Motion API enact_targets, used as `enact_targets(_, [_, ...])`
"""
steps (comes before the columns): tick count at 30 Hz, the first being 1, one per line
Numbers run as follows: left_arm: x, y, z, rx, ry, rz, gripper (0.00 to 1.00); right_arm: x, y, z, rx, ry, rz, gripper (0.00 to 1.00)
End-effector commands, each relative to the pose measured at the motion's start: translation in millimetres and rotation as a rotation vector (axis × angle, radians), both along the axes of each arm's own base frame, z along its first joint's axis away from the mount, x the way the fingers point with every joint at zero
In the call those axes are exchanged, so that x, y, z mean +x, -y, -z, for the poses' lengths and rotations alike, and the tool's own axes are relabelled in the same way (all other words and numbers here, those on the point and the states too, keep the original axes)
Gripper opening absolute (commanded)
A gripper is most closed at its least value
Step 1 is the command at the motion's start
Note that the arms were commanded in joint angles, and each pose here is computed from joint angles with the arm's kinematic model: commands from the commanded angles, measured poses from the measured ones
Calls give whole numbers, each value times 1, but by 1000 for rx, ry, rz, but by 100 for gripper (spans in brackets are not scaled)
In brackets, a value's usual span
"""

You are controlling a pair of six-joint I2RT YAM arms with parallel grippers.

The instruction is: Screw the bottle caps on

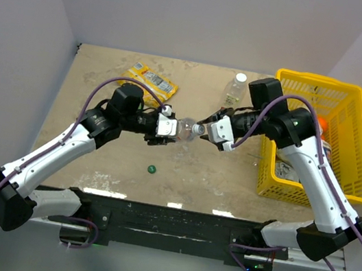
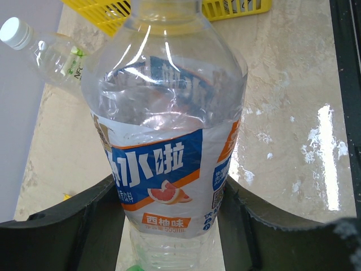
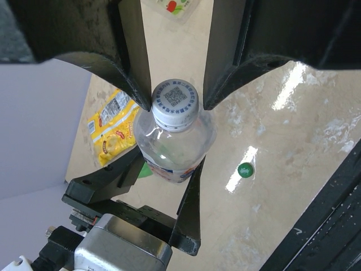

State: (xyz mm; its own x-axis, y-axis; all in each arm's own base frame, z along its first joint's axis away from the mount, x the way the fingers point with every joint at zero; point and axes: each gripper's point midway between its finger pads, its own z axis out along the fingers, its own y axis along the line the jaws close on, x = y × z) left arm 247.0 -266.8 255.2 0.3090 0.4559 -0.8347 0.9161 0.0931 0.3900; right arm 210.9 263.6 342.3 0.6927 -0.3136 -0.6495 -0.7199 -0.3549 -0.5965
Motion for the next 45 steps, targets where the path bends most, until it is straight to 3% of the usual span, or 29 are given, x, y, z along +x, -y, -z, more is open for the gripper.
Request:
enact_targets(1, [5,5,-22,-30,73,15,0,-3,-3,-15,18,63,-30,43])
enact_targets(7, [5,5,-20,-28,68,18,0,-2,-3,-15,17,97,-39,42])
enact_targets(13, [5,7,-19,-26,67,26,0,-8,-5,-15,17,106,-59,29])
enact_targets(15, [6,7,-22,-29,75,28,0,-10,-7,-11,5,100,-69,9])
enact_targets(17, [10,7,-24,-27,85,15,0,-15,-8,-8,-5,75,-78,0])
enact_targets(20, [22,4,-31,-18,132,-36,0,-13,-12,-4,-7,0,-30,0])
enact_targets(24, [39,-1,-51,-33,226,-126,0,-4,-21,-1,18,-253,138,0])
enact_targets(29, [47,-11,-65,-60,322,-211,0,6,-29,12,28,-441,280,0])
enact_targets(45, [50,-29,-102,-213,581,-402,0,47,-42,54,-11,-825,680,0])
